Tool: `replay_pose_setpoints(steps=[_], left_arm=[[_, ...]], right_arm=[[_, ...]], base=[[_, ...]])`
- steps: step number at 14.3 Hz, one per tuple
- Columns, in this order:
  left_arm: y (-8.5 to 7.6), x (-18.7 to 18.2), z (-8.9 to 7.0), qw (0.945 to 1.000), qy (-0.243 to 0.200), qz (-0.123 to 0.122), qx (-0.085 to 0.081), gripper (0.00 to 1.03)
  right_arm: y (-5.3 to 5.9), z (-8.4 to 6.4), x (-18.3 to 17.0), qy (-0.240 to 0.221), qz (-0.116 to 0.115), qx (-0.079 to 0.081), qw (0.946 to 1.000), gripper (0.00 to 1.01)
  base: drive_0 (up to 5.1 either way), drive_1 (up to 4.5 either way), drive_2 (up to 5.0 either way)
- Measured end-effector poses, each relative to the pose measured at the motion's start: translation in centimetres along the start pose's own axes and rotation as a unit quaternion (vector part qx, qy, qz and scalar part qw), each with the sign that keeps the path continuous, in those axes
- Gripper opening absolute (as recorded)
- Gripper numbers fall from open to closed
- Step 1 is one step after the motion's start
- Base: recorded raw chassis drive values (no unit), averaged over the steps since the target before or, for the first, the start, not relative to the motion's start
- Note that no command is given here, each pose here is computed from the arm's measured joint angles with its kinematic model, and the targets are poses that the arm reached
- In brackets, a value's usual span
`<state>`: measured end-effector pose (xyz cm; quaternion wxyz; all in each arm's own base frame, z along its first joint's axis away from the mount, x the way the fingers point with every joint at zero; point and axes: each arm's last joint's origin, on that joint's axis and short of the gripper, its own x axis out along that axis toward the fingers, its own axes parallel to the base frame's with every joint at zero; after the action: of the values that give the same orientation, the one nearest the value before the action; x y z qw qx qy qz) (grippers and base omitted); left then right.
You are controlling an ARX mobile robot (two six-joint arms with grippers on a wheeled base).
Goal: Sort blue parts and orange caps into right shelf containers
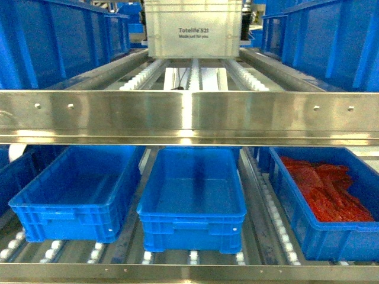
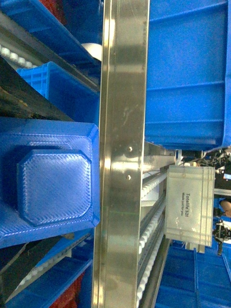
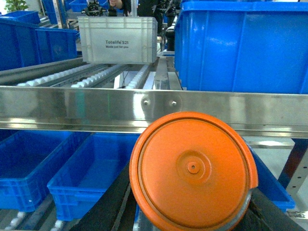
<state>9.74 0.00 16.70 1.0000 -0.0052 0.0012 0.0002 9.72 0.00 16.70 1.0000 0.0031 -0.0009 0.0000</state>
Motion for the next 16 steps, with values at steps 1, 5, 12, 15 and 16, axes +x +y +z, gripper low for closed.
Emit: replay_pose_setpoints(steps=[1, 5, 12, 15, 16], left_arm=[[0.00, 0.00, 0.00, 1.0000, 0.000, 0.000, 0.000, 0.44], [0.00, 0.00, 0.00, 1.0000, 0.000, 0.000, 0.000, 0.44], [0.00, 0.00, 0.00, 1.0000, 0.000, 0.000, 0.000, 0.44], [0.01, 0.00, 0.05, 1.0000, -0.003, 0.002, 0.000, 0.44], [0.01, 0.00, 0.01, 1.0000, -0.001, 0.001, 0.000, 0.44]], right_arm=[[0.00, 0.02, 0.00, -0.001, 0.000, 0.000, 1.0000, 0.42], [0.00, 0.02, 0.00, -0.001, 0.000, 0.000, 1.0000, 0.42], [0.00, -0.01, 0.00, 0.000, 0.000, 0.000, 1.0000, 0.42], [0.01, -0.01, 0.00, 0.000, 0.002, 0.000, 1.0000, 0.42], [0.01, 0.00, 0.00, 0.000, 0.002, 0.000, 1.0000, 0.42]], base=[[-5.1, 2.37, 2.4], [-5.0, 2.50, 2.5], [-4.2, 2.18, 2.2], [-0.1, -0.11, -0.1], [0.0, 0.00, 0.0]])
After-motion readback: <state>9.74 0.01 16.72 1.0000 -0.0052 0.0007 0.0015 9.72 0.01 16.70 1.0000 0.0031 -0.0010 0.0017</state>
